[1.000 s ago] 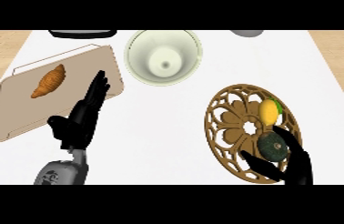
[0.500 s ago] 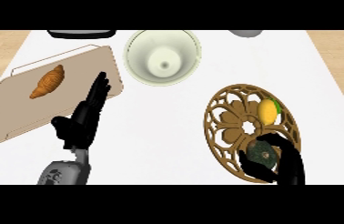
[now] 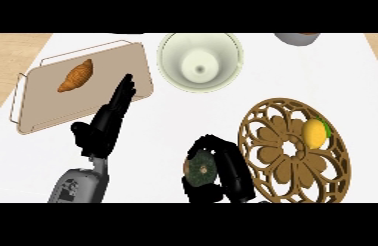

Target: Pick the squash from the placemat and place it in the bowl

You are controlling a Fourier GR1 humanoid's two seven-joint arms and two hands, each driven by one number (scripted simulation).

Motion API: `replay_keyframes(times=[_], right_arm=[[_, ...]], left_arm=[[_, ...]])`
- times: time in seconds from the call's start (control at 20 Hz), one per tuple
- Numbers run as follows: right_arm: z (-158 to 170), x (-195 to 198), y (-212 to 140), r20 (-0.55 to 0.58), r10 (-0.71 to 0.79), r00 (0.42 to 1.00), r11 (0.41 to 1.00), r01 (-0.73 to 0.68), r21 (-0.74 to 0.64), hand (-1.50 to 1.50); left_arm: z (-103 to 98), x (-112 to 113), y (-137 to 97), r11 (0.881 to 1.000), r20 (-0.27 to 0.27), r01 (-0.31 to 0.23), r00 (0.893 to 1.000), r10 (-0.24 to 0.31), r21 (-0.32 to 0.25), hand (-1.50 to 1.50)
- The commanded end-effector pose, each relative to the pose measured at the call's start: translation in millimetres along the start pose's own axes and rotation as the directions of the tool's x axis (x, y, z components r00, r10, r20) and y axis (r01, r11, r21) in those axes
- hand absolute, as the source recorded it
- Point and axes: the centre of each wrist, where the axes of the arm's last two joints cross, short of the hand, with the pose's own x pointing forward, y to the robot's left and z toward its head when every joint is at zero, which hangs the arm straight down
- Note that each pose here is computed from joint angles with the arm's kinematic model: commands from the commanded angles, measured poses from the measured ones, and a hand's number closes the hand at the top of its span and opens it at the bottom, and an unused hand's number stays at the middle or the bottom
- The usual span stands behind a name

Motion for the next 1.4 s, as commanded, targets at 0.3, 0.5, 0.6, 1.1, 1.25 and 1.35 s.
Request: replay_keyframes(times=[0.3,0.5,0.6,1.1,1.25,1.35], right_arm=[[-29.9,131.7,31.2,0.457,0.006,0.890,0.998,-0.030,0.046,1.50],[-44.5,189.1,18.5,0.448,0.088,0.890,0.996,-0.087,-0.024,1.50],[-51.8,205.9,18.1,0.415,0.105,0.904,0.994,-0.087,-0.062,1.50],[-111.4,289.0,-3.5,0.304,0.162,0.939,0.977,-0.110,-0.181,1.50],[-126.7,294.0,-6.5,0.259,0.206,0.944,0.964,-0.150,-0.219,1.50],[-136.4,292.1,-9.6,0.225,0.168,0.960,0.970,-0.120,-0.212,1.50]], left_arm=[[-7.4,-2.9,0.6,1.000,-0.023,0.008,1.000,-0.007,0.022,0.00],[-8.1,-4.5,16.6,0.998,-0.042,0.025,0.999,-0.023,0.051,0.00],[-2.4,-17.2,22.4,0.998,-0.014,0.027,1.000,-0.026,0.059,0.00],[-3.0,-3.8,7.7,0.999,-0.023,-0.006,1.000,0.007,0.043,0.00],[-7.3,9.9,17.7,0.999,-0.015,0.020,1.000,-0.019,0.045,0.00],[6.8,0.9,13.9,0.998,-0.015,0.024,1.000,-0.023,0.056,0.00]])
